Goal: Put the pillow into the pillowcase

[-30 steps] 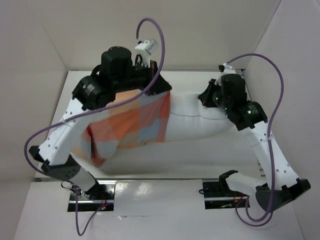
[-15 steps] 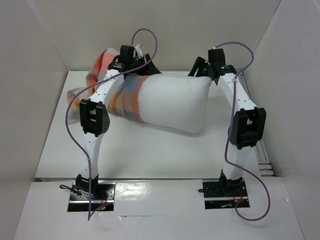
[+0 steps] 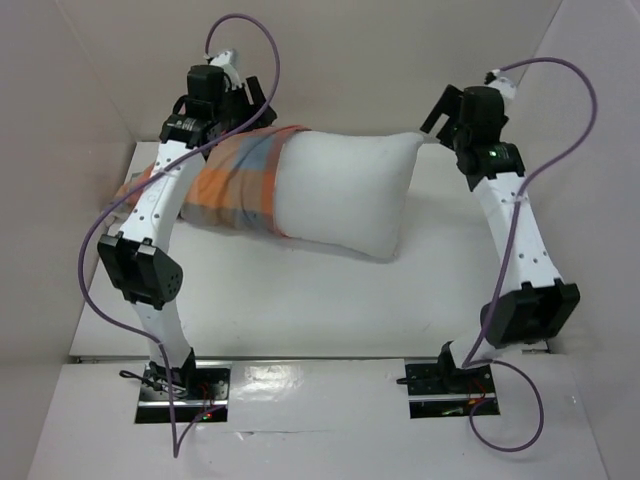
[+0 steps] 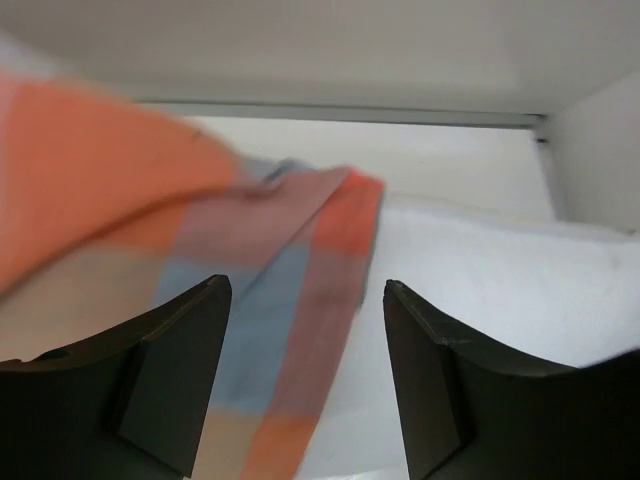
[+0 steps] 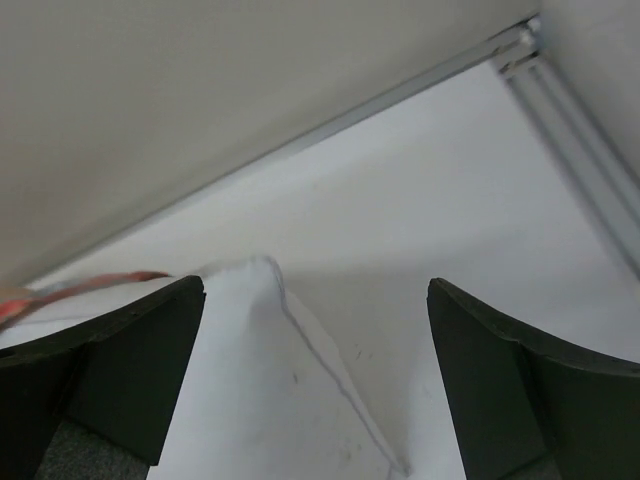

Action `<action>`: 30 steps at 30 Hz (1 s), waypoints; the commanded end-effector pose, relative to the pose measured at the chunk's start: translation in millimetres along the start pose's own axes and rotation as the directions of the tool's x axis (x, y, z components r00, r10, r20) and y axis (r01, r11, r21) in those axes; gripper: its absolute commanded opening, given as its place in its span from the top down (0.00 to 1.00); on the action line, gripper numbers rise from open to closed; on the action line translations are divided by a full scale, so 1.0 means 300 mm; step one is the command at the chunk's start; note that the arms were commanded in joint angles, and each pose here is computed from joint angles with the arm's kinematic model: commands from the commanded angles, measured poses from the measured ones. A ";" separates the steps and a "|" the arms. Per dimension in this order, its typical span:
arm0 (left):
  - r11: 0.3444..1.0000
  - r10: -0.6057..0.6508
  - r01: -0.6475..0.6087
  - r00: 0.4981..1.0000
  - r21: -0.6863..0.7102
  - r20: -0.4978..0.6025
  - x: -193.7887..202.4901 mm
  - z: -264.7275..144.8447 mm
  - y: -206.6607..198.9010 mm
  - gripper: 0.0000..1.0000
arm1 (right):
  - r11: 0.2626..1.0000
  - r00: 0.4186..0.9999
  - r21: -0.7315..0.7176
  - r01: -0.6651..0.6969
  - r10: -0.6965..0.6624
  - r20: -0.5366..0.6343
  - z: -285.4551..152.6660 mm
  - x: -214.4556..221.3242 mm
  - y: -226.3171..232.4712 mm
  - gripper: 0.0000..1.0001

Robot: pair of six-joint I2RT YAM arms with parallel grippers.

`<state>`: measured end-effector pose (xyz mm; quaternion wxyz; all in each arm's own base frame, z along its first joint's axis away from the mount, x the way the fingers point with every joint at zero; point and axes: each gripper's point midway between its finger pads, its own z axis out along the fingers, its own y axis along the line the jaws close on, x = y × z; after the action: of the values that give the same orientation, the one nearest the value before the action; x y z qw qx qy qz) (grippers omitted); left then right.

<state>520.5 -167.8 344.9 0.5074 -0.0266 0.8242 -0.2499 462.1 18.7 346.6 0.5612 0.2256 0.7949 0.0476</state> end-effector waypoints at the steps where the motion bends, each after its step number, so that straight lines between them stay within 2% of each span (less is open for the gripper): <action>1: 0.952 0.071 -0.082 0.996 -0.294 -0.049 0.072 -0.027 0.188 0.25 | 0.996 0.990 0.087 -0.024 0.012 0.137 -0.081 -0.113 -0.087 0.00; 2: 0.945 0.077 -0.092 0.995 -0.314 -0.060 0.093 -0.038 0.185 0.25 | 0.996 0.990 0.085 -0.025 0.013 0.141 -0.096 -0.114 -0.091 0.00; 4: 0.936 0.075 -0.107 0.992 -0.337 -0.104 0.179 -0.049 0.212 0.26 | 0.999 0.997 0.027 0.020 -0.022 0.072 -0.091 -0.031 -0.079 0.00; 5: 0.943 0.088 -0.111 0.992 -0.314 -0.086 0.182 -0.080 0.174 0.26 | 0.999 0.998 0.000 0.041 -0.041 0.040 -0.090 0.007 -0.073 0.00; 6: 0.941 0.077 -0.116 0.988 -0.319 -0.131 0.271 -0.070 0.194 0.26 | 0.999 0.999 -0.021 0.048 -0.048 0.002 -0.079 0.053 -0.070 0.00; 8: 0.947 0.084 -0.120 0.988 -0.298 -0.130 0.322 -0.050 0.161 0.25 | 0.995 0.991 -0.067 0.068 -0.076 -0.114 -0.022 0.202 -0.055 0.00; 12: 0.938 0.086 -0.137 0.982 -0.317 -0.167 0.394 0.018 0.144 0.23 | 0.992 0.968 -0.094 0.081 -0.101 -0.232 0.069 0.348 -0.042 0.00; 15: 0.934 0.083 -0.137 0.981 -0.329 -0.175 0.408 0.084 0.100 0.23 | 0.993 0.960 -0.083 0.087 -0.106 -0.259 0.128 0.403 -0.051 0.00; 21: 0.953 0.101 -0.106 0.994 -0.285 -0.033 0.355 0.052 -0.044 0.27 | 0.992 0.949 -0.087 0.096 -0.118 -0.293 0.195 0.477 -0.045 0.00; 29: 0.947 0.086 -0.070 0.996 -0.313 0.038 0.288 0.093 -0.067 0.31 | 0.980 0.934 -0.159 0.120 -0.166 -0.316 0.360 0.513 0.001 0.00; 30: 0.939 0.099 -0.068 0.992 -0.337 0.075 0.242 0.094 -0.066 0.30 | 0.975 0.930 -0.188 0.121 -0.177 -0.322 0.362 0.518 0.018 0.00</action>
<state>481.6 -222.9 232.5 0.4781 -0.0466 0.8734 -0.0803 494.2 59.7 148.5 0.3931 0.1346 0.9060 0.0804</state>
